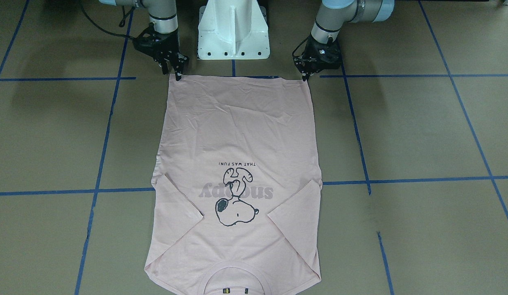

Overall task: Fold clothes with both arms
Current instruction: 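Grasp the hem corners with both grippers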

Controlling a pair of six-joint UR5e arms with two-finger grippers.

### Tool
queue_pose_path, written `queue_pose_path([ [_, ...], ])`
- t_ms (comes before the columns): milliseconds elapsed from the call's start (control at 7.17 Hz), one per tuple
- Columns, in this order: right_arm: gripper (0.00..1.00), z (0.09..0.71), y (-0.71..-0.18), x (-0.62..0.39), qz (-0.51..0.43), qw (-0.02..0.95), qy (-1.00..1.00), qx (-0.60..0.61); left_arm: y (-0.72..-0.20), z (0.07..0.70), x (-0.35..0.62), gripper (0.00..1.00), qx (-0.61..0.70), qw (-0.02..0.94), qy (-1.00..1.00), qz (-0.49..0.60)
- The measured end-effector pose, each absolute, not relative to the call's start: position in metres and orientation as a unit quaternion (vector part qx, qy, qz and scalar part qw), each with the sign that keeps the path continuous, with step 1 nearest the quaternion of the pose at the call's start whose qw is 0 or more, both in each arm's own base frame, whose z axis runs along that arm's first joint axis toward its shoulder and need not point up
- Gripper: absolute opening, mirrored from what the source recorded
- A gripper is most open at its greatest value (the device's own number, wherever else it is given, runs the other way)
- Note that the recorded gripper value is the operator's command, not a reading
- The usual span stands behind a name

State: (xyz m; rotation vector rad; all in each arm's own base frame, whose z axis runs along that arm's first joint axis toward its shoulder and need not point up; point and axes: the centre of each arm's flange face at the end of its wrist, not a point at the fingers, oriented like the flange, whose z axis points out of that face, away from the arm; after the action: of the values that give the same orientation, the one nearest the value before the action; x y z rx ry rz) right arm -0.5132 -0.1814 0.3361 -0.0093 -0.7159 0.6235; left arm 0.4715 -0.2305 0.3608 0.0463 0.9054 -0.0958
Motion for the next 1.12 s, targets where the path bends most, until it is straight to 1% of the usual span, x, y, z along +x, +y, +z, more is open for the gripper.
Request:
queue_pose_path([
  [279,0.58,0.342,-0.18,-0.517,0.299,0.892,-0.339,-0.003,-0.23,0.361,0.471,0.0,0.023,0.898,0.437,-0.047],
  [419,0.42,0.342,-0.179,-0.518,0.298,0.893,-0.338,-0.003,-0.231,0.361,0.471,0.0,0.024,0.898,0.437,-0.047],
  [558,0.14,0.342,-0.178,-0.518,0.3,0.892,-0.338,-0.005,-0.231,0.361,0.471,0.0,0.024,0.898,0.437,-0.047],
  [698,0.11,0.341,-0.177,-0.519,0.304,0.89,-0.339,-0.007,-0.231,0.361,0.47,0.0,0.025,0.898,0.437,-0.048],
  [837,0.03,0.34,-0.173,-0.521,0.309,0.888,-0.341,-0.008,-0.231,0.36,0.47,0.0,0.025,0.897,0.438,-0.048],
  [977,0.0,0.338,-0.17,-0.523,0.31,0.887,-0.343,-0.006,-0.231,0.359,0.469,0.0,0.026,0.897,0.439,-0.049],
  [1116,0.0,0.336,-0.168,-0.524,0.31,0.886,-0.346,-0.005,-0.231,0.359,0.469,0.0,0.026,0.897,0.439,-0.05],
])
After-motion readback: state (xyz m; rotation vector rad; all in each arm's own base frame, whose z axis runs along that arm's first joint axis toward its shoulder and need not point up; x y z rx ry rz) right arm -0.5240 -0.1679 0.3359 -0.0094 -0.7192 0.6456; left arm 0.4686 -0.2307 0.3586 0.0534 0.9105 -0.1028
